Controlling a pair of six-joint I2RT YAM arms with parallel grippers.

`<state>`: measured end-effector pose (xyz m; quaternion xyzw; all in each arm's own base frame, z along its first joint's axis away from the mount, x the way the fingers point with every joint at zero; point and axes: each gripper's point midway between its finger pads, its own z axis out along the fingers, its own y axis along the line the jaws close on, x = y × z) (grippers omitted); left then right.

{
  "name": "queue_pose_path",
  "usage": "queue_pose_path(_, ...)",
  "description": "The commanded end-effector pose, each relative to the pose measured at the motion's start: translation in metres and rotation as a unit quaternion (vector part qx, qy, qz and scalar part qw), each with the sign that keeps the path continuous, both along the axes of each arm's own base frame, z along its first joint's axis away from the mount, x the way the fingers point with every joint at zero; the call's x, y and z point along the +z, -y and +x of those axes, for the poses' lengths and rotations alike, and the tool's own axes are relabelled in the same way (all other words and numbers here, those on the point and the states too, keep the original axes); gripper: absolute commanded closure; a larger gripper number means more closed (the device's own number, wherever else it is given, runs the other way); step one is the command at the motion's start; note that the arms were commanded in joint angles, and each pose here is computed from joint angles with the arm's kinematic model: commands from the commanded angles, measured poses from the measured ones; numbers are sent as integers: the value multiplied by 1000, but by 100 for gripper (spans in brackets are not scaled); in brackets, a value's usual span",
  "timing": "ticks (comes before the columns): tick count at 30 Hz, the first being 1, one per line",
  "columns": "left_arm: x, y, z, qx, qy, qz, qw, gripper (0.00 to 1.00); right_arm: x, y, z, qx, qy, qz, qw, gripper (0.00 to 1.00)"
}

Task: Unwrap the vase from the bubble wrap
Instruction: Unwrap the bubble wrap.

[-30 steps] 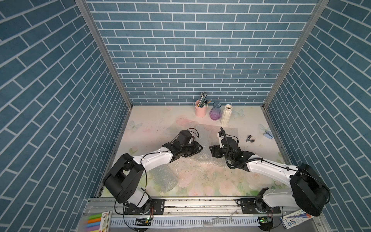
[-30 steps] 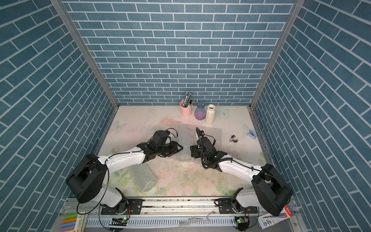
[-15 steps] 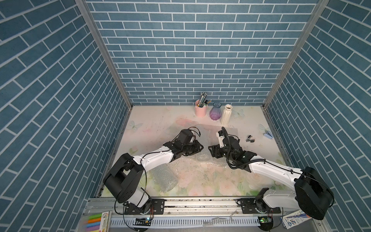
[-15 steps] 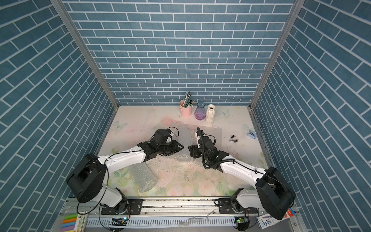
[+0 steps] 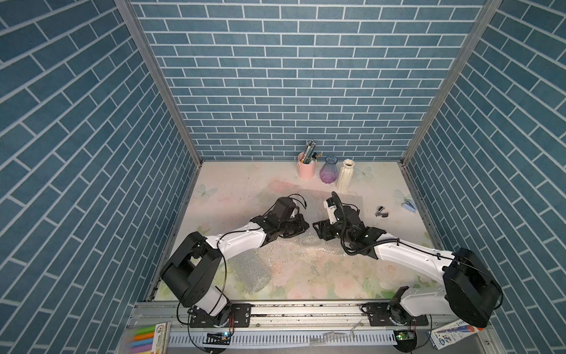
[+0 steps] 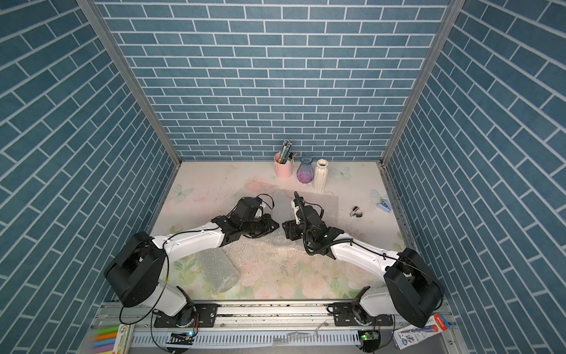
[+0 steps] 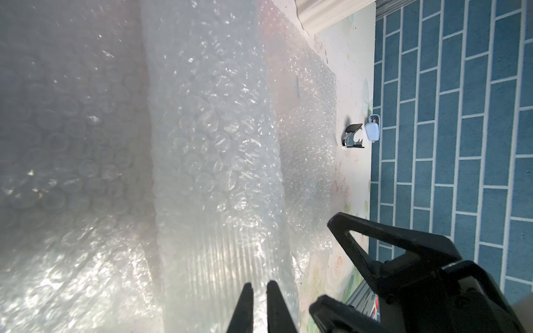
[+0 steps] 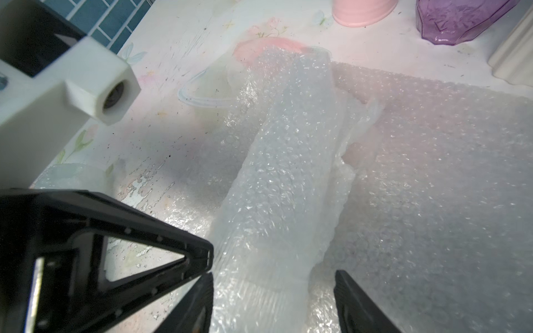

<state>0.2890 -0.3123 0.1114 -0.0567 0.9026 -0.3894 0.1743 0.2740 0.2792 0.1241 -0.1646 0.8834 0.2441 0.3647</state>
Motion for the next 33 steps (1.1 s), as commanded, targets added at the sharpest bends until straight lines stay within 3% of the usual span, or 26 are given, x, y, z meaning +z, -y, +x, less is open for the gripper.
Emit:
queue_pose_path(1, 2, 7, 0, -10, 3, -1, 1000, 88, -4, -4, 2, -8, -12, -13, 1000, 34)
queue_pose_path(6, 0, 5, 0, -10, 2, 3, 1000, 89, -12, 2, 9, -32, -16, -37, 999, 47)
queue_pose_path(13, 0, 4, 0, -11, 4, 9, 1000, 90, -5, 15, 13, -59, 4, -54, 997, 100)
queue_pose_path(33, -9, -21, -10, -7, 1, 72, 997, 90, -29, 68, 13, -132, 2, -91, 987, 100)
